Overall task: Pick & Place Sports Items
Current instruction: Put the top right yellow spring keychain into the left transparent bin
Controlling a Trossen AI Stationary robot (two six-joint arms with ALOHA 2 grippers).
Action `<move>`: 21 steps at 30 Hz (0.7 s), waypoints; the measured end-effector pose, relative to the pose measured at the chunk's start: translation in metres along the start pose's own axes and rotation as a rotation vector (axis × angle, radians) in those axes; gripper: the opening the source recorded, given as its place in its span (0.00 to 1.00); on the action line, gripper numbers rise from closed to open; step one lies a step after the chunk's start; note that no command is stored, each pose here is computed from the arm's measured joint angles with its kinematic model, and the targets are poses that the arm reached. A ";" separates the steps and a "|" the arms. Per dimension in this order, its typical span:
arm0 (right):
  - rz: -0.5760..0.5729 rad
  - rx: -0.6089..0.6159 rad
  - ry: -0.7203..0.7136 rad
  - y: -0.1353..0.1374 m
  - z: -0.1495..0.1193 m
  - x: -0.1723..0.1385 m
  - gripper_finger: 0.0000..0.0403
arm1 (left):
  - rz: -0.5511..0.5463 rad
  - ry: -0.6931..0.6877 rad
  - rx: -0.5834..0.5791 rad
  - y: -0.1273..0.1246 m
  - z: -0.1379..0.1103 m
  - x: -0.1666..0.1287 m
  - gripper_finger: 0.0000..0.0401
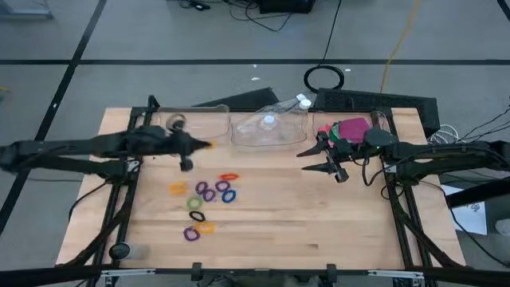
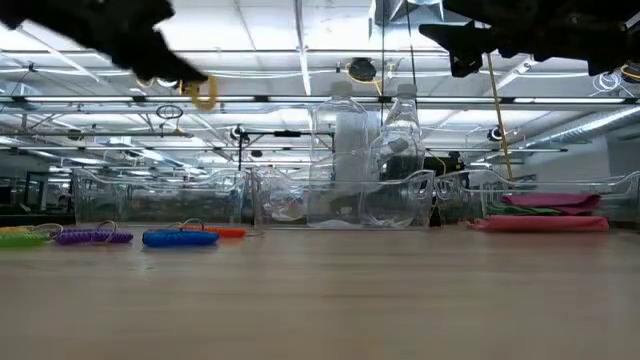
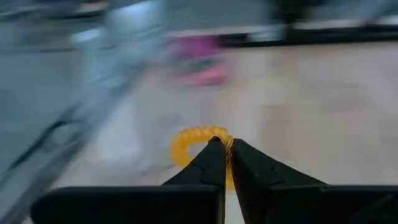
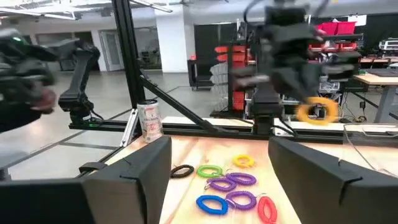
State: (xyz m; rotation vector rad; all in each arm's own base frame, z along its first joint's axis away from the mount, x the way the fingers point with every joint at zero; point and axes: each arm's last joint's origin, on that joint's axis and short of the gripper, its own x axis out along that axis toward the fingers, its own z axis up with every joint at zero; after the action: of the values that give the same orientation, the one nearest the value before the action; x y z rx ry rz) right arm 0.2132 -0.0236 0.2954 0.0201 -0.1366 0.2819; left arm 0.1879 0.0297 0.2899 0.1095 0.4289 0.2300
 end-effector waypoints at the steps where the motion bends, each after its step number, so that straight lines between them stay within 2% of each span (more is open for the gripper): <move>1: 0.000 0.000 0.000 0.000 0.000 0.000 0.49 | 0.065 -0.014 -0.027 0.005 -0.009 -0.003 0.01; 4: -0.005 0.000 0.000 0.000 0.000 0.000 0.49 | 0.236 -0.052 -0.101 0.019 -0.034 -0.008 0.01; 7: -0.027 0.000 -0.002 -0.001 0.000 0.000 0.49 | 0.332 -0.075 -0.150 0.031 -0.053 -0.006 0.01; 11: -0.073 -0.001 -0.005 -0.002 0.000 0.000 0.49 | 0.362 -0.080 -0.212 0.044 -0.066 0.000 0.01; 21: -0.079 -0.021 0.000 -0.002 0.000 0.000 0.49 | 0.485 0.100 -0.389 0.081 -0.097 0.028 0.01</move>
State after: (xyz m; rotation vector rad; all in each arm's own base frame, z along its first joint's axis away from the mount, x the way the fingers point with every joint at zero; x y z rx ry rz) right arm 0.2139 -0.0257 0.2951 0.0045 -0.1384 0.2015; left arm 0.1550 0.1203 0.2034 -0.1841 0.4450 0.7935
